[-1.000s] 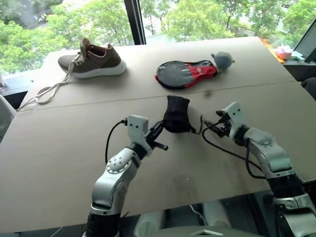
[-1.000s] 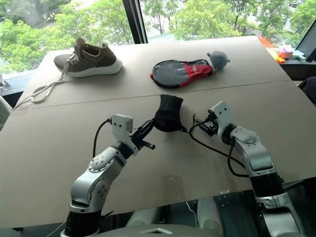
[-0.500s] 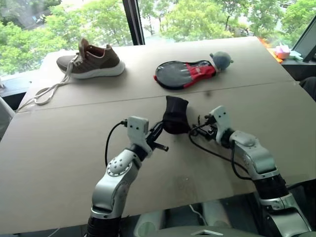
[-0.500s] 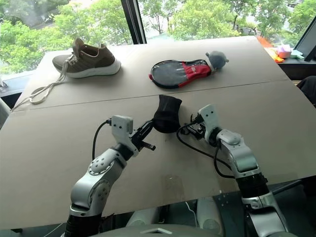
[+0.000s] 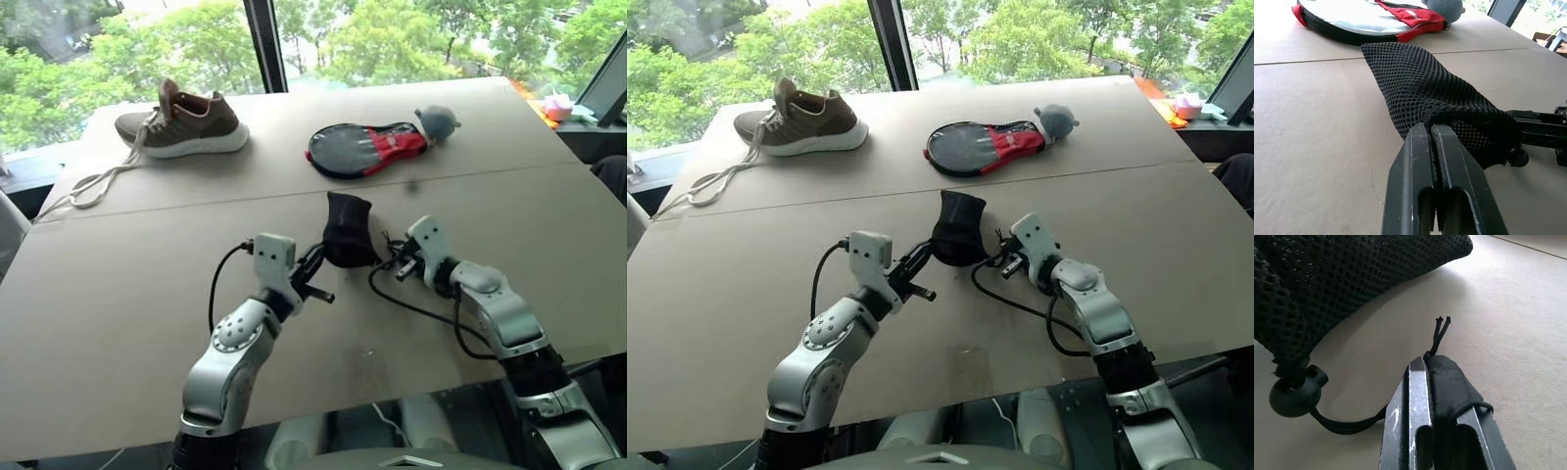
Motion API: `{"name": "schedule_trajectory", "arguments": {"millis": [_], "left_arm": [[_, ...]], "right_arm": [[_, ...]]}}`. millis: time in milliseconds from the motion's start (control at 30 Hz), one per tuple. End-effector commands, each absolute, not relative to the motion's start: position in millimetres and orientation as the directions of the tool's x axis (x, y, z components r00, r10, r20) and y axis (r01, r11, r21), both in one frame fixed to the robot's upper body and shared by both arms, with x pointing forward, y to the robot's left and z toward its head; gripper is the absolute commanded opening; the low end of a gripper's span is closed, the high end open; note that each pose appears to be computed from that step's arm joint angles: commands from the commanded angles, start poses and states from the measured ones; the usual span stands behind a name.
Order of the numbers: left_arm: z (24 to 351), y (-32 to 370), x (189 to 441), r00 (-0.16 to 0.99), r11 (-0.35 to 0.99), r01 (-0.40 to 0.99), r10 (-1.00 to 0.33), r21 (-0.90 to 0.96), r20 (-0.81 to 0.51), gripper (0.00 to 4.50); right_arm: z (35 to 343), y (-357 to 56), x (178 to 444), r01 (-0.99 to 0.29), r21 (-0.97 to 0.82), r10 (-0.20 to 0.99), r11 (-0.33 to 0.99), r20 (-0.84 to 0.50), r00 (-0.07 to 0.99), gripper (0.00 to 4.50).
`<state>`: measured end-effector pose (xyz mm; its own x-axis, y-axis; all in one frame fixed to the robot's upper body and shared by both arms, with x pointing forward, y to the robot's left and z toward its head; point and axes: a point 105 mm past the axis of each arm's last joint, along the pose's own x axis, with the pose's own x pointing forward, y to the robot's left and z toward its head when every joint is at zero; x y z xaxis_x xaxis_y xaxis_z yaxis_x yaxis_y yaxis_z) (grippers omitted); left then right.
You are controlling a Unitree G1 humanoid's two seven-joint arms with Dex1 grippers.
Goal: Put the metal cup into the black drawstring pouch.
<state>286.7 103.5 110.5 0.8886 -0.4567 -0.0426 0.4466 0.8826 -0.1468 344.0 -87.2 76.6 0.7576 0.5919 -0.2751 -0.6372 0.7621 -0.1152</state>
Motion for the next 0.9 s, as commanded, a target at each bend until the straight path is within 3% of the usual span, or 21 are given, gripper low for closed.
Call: {"name": "schedule_trajectory", "arguments": {"millis": [33,67,167,333,433,500,600,733,900], "left_arm": [[127,98,278,0.858,0.843,0.51,-0.512,-0.172,0.033,0.0],[130,97,275,0.845,0.825,0.532,-0.532,-0.189,0.053,0.0],[137,94,266,0.803,0.769,0.593,-0.585,-0.239,0.11,0.9],[122,111,258,0.785,0.752,0.607,-0.618,-0.257,0.045,3.11],[111,138,253,0.769,0.753,0.621,-0.639,-0.217,-0.015,3.11],[111,149,255,0.772,0.762,0.621,-0.635,-0.185,-0.025,3.11],[143,159,274,0.766,0.76,0.642,-0.638,-0.096,0.073,3.11],[189,136,287,0.665,0.681,0.731,-0.727,0.05,0.171,3.11],[238,107,315,0.613,0.669,0.737,-0.722,0.098,0.319,3.11]], "right_arm": [[103,-93,356,-0.565,0.019,0.564,0.825,-0.116,0.818,0.02],[116,-93,359,-0.557,0.065,0.56,0.828,-0.044,0.827,0.02],[147,-94,362,-0.565,0.123,0.555,0.816,0.111,0.825,0.0],[204,-93,360,-0.62,0.178,0.549,0.764,0.326,0.77,0.0],[246,-86,350,-0.699,0.187,0.568,0.69,0.46,0.683,0.0],[257,-83,345,-0.728,0.186,0.579,0.659,0.493,0.65,0.0],[277,-70,330,-0.794,0.156,0.628,0.588,0.531,0.569,0.0],[293,-56,319,-0.829,0.106,0.667,0.549,0.542,0.511,0.0],[307,-38,308,-0.86,0.067,0.702,0.505,0.549,0.455,0.0]]}}
